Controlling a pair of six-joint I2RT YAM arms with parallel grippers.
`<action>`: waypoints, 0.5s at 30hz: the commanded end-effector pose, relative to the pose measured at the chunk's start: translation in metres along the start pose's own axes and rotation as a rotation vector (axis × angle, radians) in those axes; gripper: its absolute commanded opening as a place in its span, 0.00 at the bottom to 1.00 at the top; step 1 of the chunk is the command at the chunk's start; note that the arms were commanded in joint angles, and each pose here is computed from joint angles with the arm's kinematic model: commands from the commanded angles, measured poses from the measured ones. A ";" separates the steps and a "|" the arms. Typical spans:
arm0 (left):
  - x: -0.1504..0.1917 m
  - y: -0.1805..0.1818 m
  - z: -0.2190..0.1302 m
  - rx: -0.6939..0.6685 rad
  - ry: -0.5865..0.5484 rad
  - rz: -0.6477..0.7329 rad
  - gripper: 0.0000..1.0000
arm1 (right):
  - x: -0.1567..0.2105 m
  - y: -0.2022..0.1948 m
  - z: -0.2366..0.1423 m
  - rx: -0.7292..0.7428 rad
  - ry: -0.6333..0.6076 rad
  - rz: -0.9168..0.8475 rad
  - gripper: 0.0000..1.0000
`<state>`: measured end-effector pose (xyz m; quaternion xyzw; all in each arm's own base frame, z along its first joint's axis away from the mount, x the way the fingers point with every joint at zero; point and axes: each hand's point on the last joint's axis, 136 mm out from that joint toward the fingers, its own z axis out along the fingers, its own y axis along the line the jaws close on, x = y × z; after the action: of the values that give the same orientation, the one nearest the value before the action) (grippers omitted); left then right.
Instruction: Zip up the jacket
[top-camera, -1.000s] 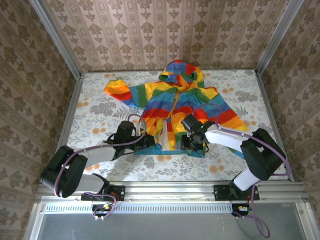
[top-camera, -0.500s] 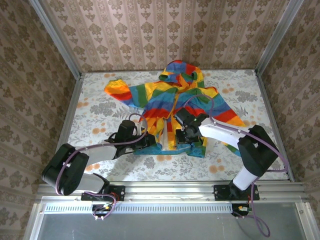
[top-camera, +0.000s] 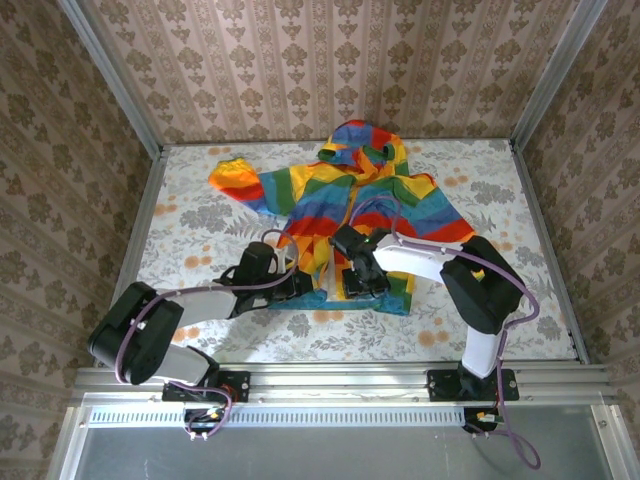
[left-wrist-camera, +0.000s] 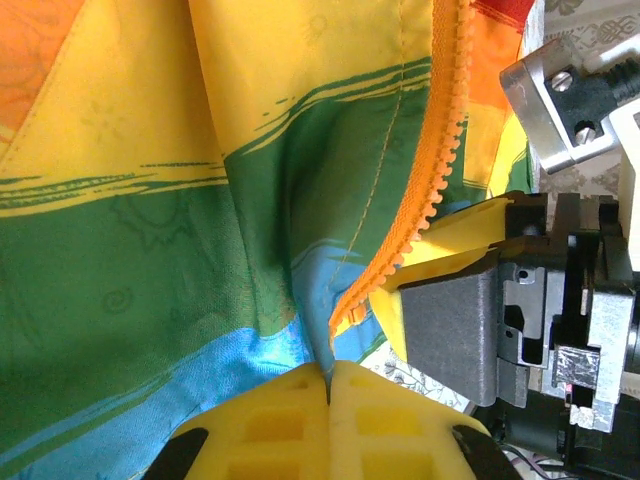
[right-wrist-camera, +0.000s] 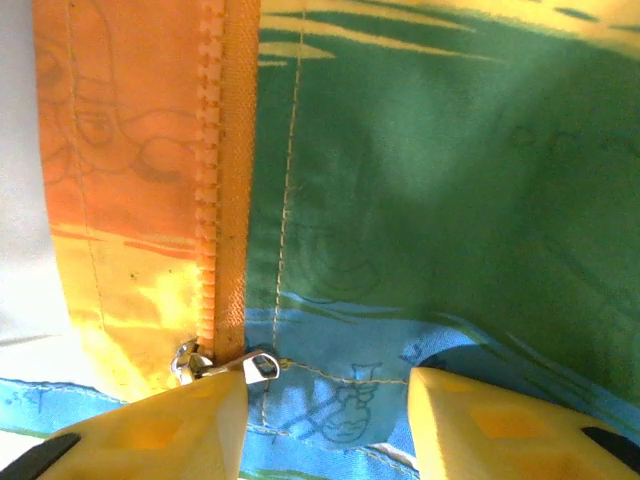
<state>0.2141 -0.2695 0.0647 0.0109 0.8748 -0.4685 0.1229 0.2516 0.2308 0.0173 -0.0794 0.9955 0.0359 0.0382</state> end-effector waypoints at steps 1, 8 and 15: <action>-0.007 -0.010 0.002 0.013 -0.011 0.044 0.00 | 0.006 -0.011 0.008 0.078 0.026 -0.009 0.40; -0.007 -0.009 0.004 0.004 -0.007 0.047 0.00 | -0.004 -0.015 -0.014 0.078 -0.070 -0.012 0.07; -0.011 -0.021 0.010 0.020 -0.002 0.069 0.00 | -0.017 -0.020 -0.056 0.061 -0.222 -0.005 0.00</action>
<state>0.2179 -0.2809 0.0719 0.0246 0.8717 -0.4724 0.1276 0.2609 0.2189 0.0503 -0.0798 0.9909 0.0245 0.1060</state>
